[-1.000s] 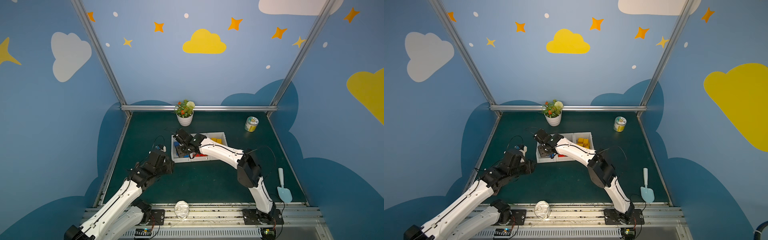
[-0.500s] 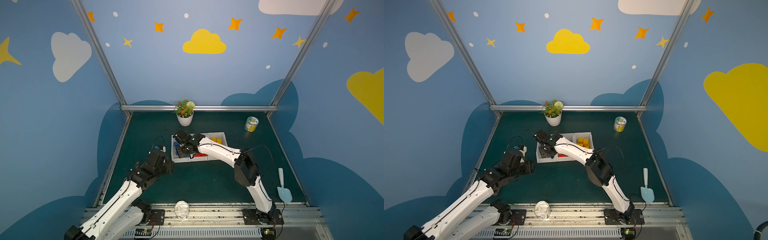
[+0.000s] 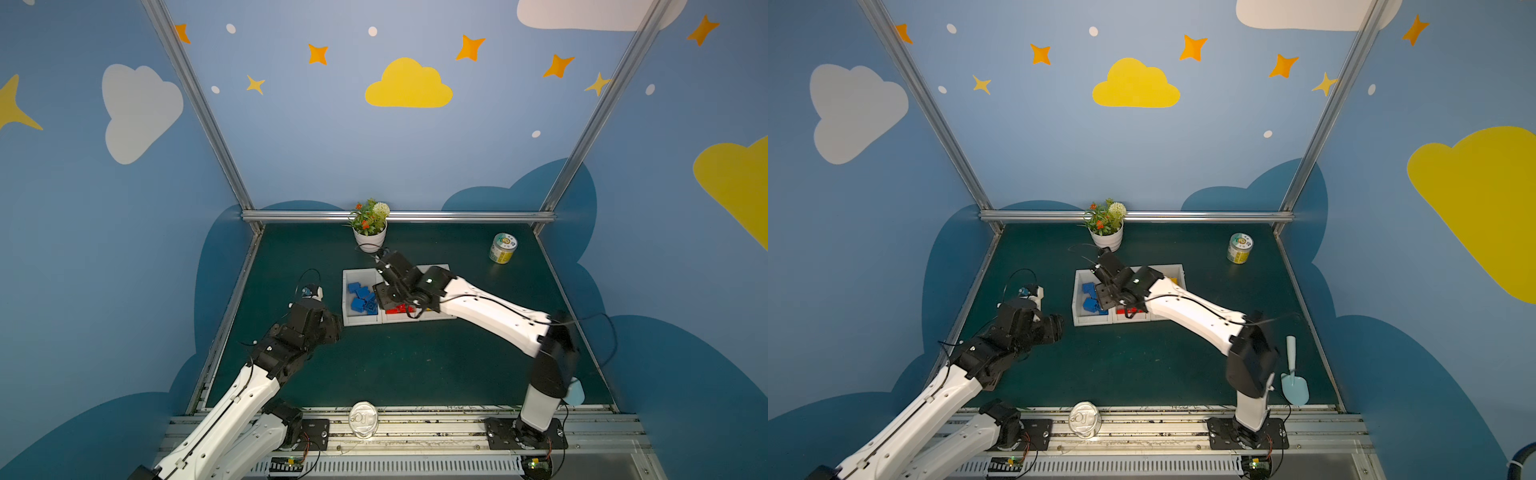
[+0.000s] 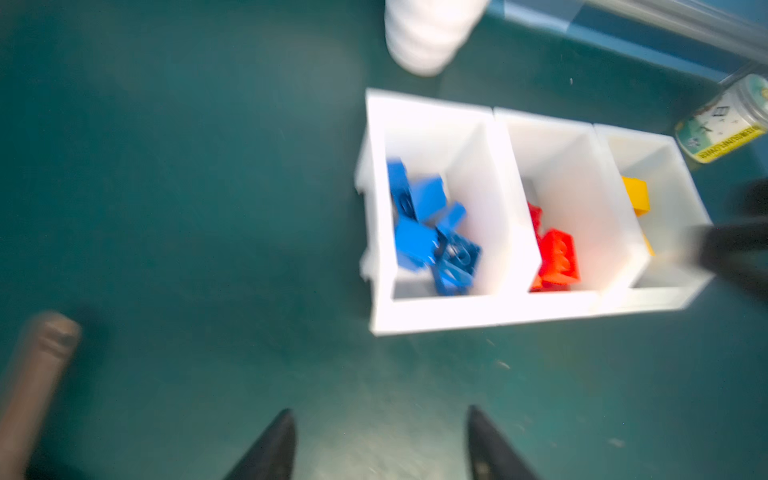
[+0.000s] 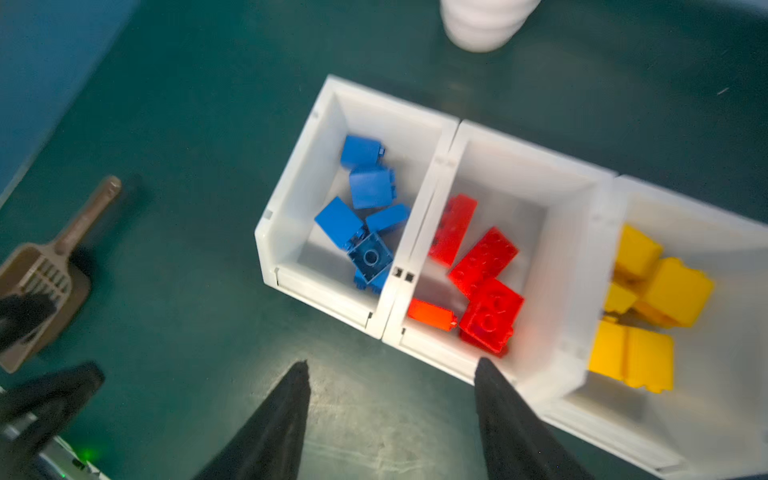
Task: Sort the legos into containers by color
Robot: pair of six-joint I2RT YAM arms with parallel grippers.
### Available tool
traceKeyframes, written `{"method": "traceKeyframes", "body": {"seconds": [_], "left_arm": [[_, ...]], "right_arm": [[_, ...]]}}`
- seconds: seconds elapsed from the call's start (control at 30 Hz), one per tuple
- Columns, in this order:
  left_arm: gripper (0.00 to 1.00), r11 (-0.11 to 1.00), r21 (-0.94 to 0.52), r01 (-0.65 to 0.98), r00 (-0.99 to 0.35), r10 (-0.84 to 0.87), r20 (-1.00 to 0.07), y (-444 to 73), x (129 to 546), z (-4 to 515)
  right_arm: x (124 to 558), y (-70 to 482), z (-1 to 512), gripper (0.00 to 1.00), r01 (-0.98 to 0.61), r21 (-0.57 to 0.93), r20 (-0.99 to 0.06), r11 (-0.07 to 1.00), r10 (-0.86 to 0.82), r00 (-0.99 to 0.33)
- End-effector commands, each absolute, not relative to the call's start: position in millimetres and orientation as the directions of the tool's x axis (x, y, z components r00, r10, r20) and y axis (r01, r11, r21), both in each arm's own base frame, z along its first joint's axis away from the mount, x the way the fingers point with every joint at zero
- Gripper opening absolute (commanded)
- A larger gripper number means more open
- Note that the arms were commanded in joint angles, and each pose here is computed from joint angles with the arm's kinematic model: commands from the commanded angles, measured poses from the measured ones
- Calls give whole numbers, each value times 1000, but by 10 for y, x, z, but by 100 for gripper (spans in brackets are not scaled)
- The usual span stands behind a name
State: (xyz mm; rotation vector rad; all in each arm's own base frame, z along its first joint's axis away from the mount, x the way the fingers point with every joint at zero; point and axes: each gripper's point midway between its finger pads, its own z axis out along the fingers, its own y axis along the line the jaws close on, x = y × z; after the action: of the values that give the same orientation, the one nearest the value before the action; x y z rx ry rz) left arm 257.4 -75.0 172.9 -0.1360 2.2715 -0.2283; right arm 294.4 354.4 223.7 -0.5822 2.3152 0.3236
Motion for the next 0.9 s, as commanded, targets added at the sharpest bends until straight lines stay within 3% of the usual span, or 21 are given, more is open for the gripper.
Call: {"method": "traceKeyframes", "body": {"seconds": [0.0,0.03,0.1,0.23,0.43,0.53,0.6,0.73,0.87], "left_arm": [[91,989,-73,-132,-447,-125,-886,-314,2755,2164],[99,981,-42,-187,-390,-114,-914,-166,2781,2201],[100,972,6,-236,-307,-69,-949,4,2832,2190],[99,984,67,-166,-142,43,-989,12,3010,1920],[100,974,45,-224,-377,-44,-925,272,3332,1265],[100,975,-3,-222,-348,-82,-934,266,3523,1147],[100,981,6,-194,-359,-66,-931,243,3631,1143],[100,995,18,-98,-376,-20,-927,127,3822,1060],[100,995,7,-104,-329,-28,-944,144,3926,854]], "right_arm": [[3079,2879,2820,69,-394,-20,-871,919,-209,-445],[3063,2626,2868,71,-357,-29,-894,934,-183,-408],[3039,2107,2872,79,-267,-30,-923,963,-130,-363],[2977,1151,2552,88,-63,-82,-955,995,-96,-281],[2822,503,1787,89,15,-174,-969,985,-169,-178],[2856,262,1434,89,52,-113,-965,992,-98,-243],[2927,72,1346,99,126,-51,-952,991,-10,-307],[3231,14,1296,99,114,-9,-934,993,33,-355],[3622,-28,1204,99,129,11,-916,992,62,-397]]}}
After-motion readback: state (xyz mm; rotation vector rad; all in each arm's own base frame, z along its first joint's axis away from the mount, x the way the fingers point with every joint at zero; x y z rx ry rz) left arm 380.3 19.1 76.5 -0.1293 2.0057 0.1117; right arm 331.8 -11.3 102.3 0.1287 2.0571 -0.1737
